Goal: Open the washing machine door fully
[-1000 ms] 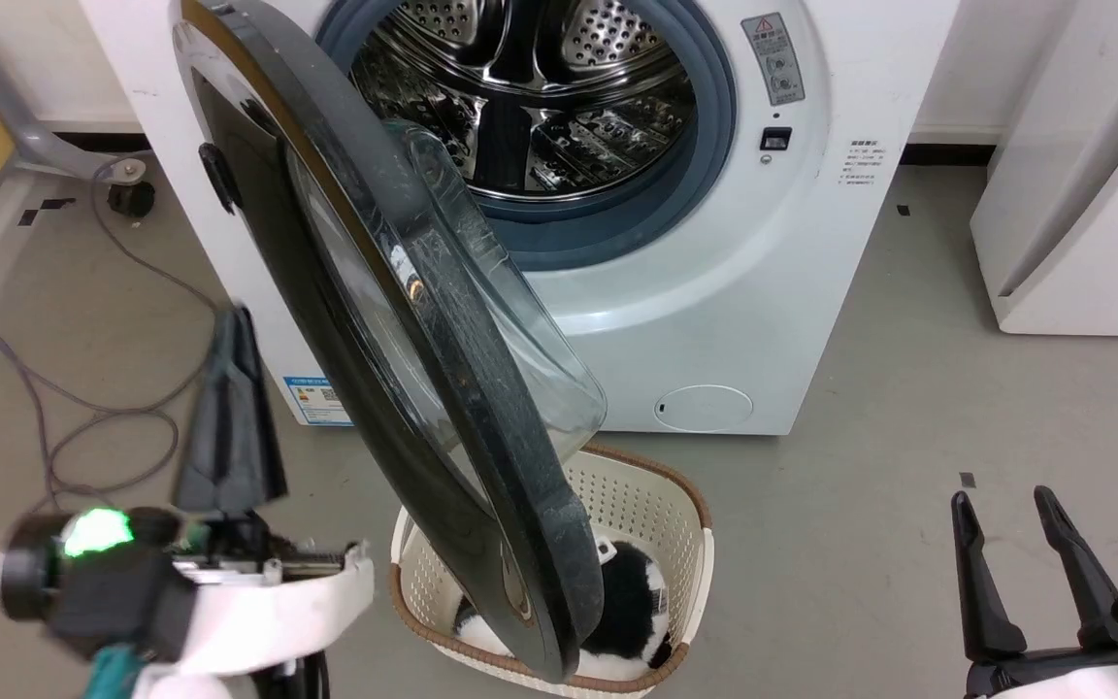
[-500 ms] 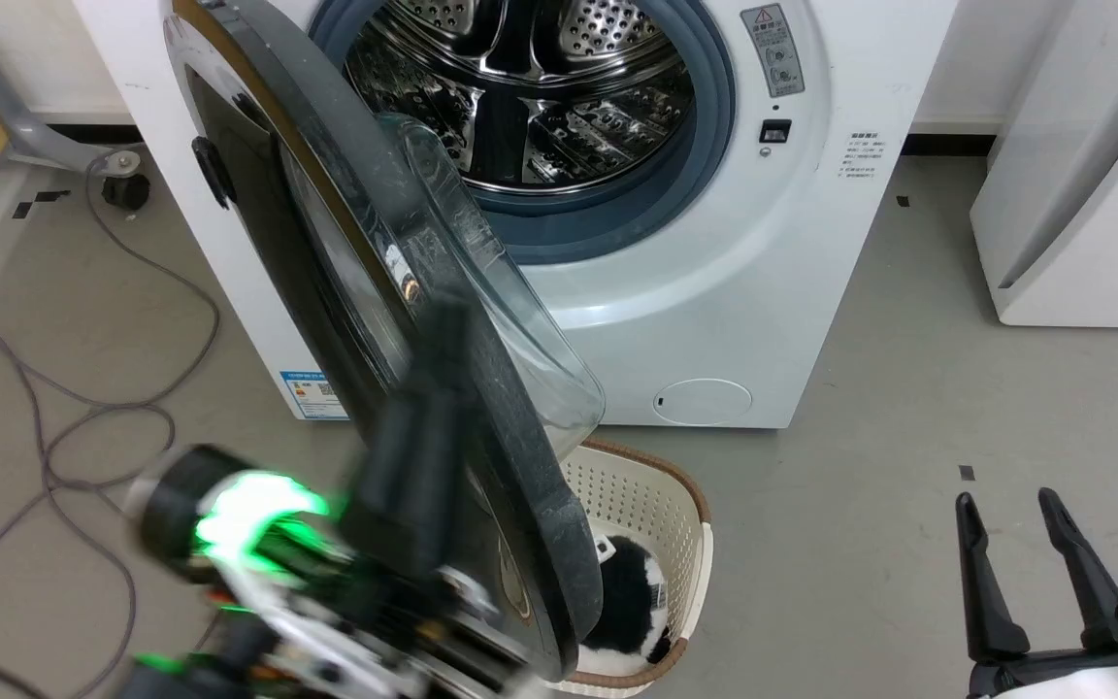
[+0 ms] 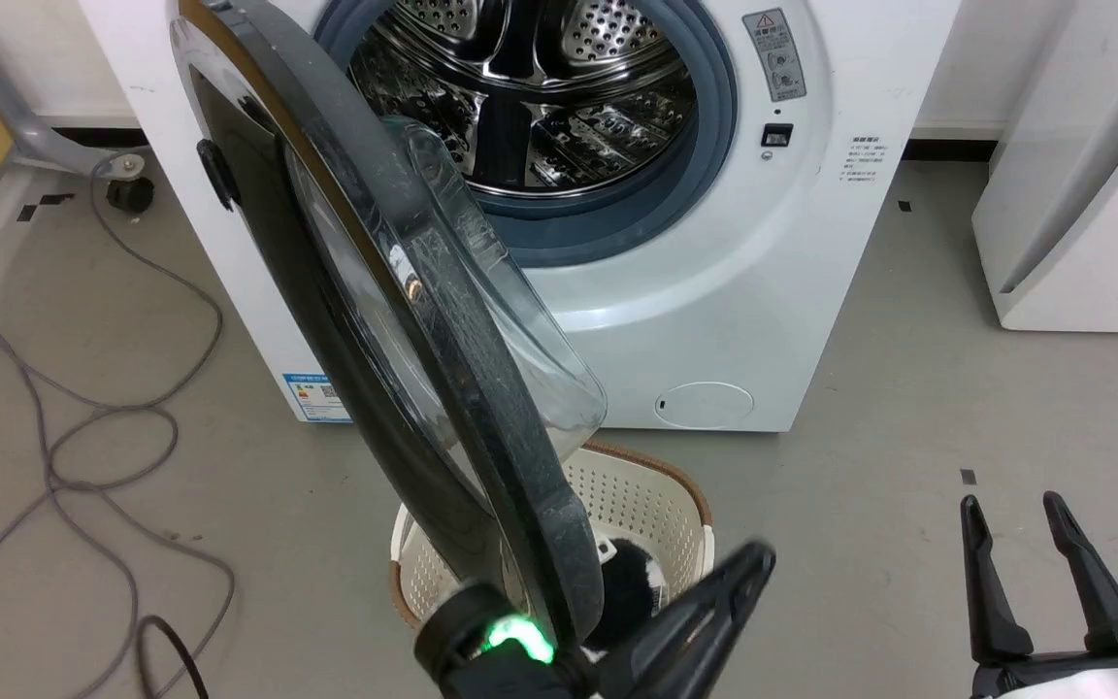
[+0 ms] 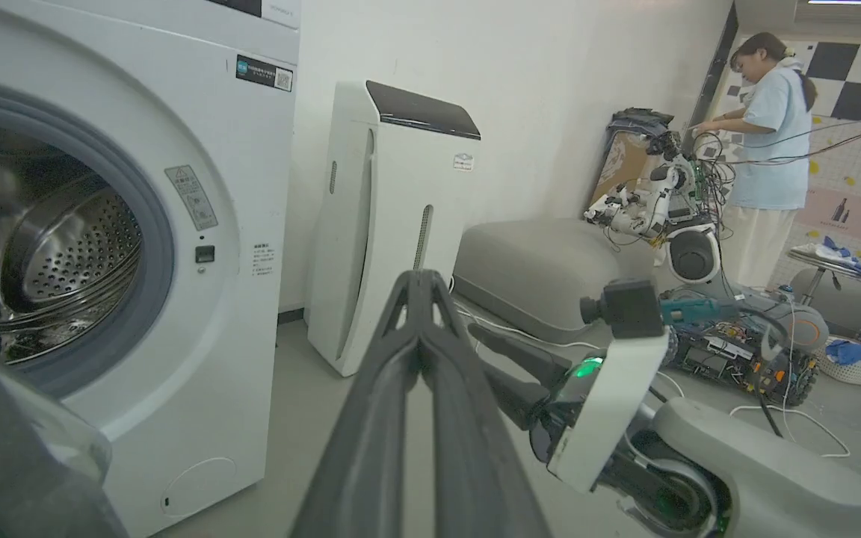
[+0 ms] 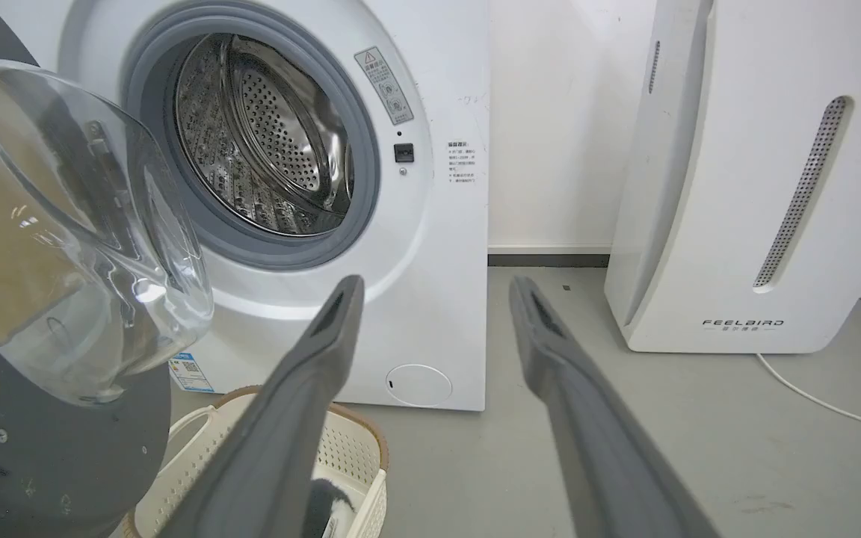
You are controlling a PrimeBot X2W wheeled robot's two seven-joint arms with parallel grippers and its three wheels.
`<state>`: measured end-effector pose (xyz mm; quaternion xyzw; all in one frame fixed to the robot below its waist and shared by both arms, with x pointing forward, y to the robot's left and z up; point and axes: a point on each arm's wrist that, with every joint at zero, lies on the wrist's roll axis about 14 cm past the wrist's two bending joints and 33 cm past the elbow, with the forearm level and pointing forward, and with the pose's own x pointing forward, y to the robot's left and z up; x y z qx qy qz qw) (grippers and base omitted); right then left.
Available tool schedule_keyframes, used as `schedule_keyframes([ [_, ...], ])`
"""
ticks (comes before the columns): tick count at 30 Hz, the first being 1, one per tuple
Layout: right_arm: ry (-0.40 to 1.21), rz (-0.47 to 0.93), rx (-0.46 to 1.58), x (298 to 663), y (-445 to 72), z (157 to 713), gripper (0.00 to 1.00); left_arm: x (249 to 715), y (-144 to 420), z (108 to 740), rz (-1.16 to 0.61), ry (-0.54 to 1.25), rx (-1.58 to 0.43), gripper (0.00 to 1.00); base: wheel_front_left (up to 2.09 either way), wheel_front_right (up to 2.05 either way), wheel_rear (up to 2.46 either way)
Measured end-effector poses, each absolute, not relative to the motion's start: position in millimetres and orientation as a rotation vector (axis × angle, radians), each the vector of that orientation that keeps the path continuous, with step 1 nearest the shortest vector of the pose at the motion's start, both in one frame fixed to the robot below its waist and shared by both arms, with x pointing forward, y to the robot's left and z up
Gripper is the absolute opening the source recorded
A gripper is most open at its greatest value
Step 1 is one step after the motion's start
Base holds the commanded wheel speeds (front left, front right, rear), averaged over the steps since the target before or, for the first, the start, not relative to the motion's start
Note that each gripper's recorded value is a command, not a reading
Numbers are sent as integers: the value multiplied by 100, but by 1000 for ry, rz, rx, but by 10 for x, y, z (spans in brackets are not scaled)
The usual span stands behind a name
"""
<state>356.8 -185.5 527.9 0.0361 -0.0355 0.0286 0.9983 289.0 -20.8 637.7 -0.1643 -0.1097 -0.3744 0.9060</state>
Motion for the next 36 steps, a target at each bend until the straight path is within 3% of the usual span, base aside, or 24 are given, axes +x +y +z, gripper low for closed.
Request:
schedule_keyframes([
  [9, -70, 65, 73, 3569, -1832, 5284, 100, 2893, -309, 5699, -768, 38, -237, 0, 0, 0, 0],
  [25, -38, 68, 91, 3570, -1812, 5187, 100, 3509, -138, 5327, -571, 76, -166, 0, 0, 0, 0],
  [36, -22, 74, 99, 3598, -1786, 5124, 100, 3546, -100, 5265, -526, 102, -181, 0, 0, 0, 0],
])
